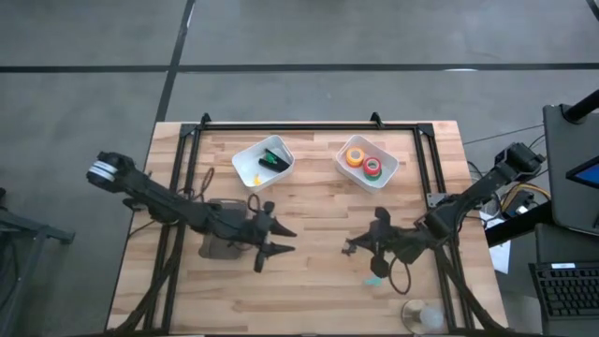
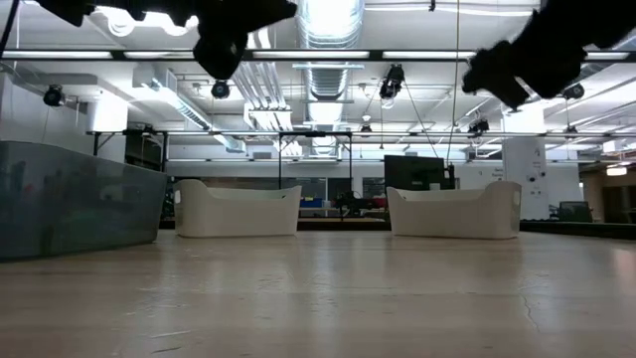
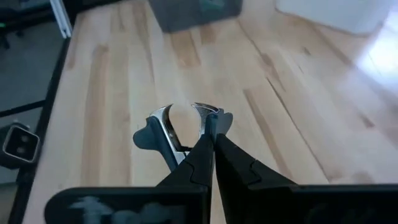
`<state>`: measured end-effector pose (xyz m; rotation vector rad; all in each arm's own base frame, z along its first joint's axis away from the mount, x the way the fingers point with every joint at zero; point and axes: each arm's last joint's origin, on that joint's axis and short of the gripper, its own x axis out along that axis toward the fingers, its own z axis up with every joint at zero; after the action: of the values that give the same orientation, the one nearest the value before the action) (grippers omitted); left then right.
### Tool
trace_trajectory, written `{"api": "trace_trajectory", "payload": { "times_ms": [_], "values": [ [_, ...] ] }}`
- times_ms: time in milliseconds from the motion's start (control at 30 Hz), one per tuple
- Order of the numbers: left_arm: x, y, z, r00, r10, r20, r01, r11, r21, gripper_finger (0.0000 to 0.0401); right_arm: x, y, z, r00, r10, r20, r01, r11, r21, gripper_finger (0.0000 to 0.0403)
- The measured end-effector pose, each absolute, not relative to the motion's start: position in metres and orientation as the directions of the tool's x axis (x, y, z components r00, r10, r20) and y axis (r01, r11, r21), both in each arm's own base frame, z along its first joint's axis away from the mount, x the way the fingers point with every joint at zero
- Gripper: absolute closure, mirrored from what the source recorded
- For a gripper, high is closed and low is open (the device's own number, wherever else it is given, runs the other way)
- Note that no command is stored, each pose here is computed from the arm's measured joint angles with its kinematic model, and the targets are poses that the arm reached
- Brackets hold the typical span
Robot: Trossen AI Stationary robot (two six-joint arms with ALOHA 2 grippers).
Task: Pick and place Stapler, Stapler remover, tape
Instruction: Put the black staple remover into the black bin
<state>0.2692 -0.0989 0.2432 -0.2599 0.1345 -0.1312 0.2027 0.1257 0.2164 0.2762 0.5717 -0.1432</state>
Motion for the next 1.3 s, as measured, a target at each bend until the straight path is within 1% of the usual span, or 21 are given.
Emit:
{"api": "trace_trajectory", "payload": {
  "times_ms": [100, 300, 467, 767, 1033, 1200, 1300],
  "values": [
    [0.282, -0.104, 0.237, 0.979, -0.144, -0.141, 0.105, 0.962, -0.254, 0.0222, 0.206, 0.128, 0.226, 0.846, -0.048, -0.531, 0.184, 0.961, 0.206, 0.0394],
    [0.313, -0.113, 0.223, 0.957, -0.128, -0.259, 0.071, 0.973, -0.218, 0.0223, 0.211, 0.129, 0.236, 0.870, -0.041, -0.492, 0.151, 0.971, 0.185, 0.0394],
    [0.342, -0.124, 0.226, 0.946, -0.124, -0.299, 0.066, 0.979, -0.195, 0.0229, 0.213, 0.127, 0.237, 0.872, -0.049, -0.488, 0.159, 0.969, 0.188, 0.0394],
    [0.383, -0.134, 0.233, 0.891, -0.088, -0.445, 0.034, 0.991, -0.127, 0.0249, 0.213, 0.127, 0.236, 0.872, -0.035, -0.488, 0.147, 0.970, 0.192, 0.0394],
    [0.398, -0.129, 0.251, 0.907, -0.071, -0.416, 0.021, 0.992, -0.124, 0.0261, 0.212, 0.127, 0.234, 0.870, -0.030, -0.492, 0.133, 0.976, 0.175, 0.0394],
    [0.398, -0.126, 0.250, 0.903, -0.072, -0.423, 0.011, 0.989, -0.145, 0.0261, 0.213, 0.127, 0.234, 0.870, -0.030, -0.491, 0.131, 0.976, 0.172, 0.0394],
    [0.399, -0.127, 0.249, 0.895, -0.110, -0.432, 0.041, 0.985, -0.166, 0.0262, 0.213, 0.127, 0.234, 0.872, -0.029, -0.489, 0.130, 0.976, 0.174, 0.0394]
  ]
}}
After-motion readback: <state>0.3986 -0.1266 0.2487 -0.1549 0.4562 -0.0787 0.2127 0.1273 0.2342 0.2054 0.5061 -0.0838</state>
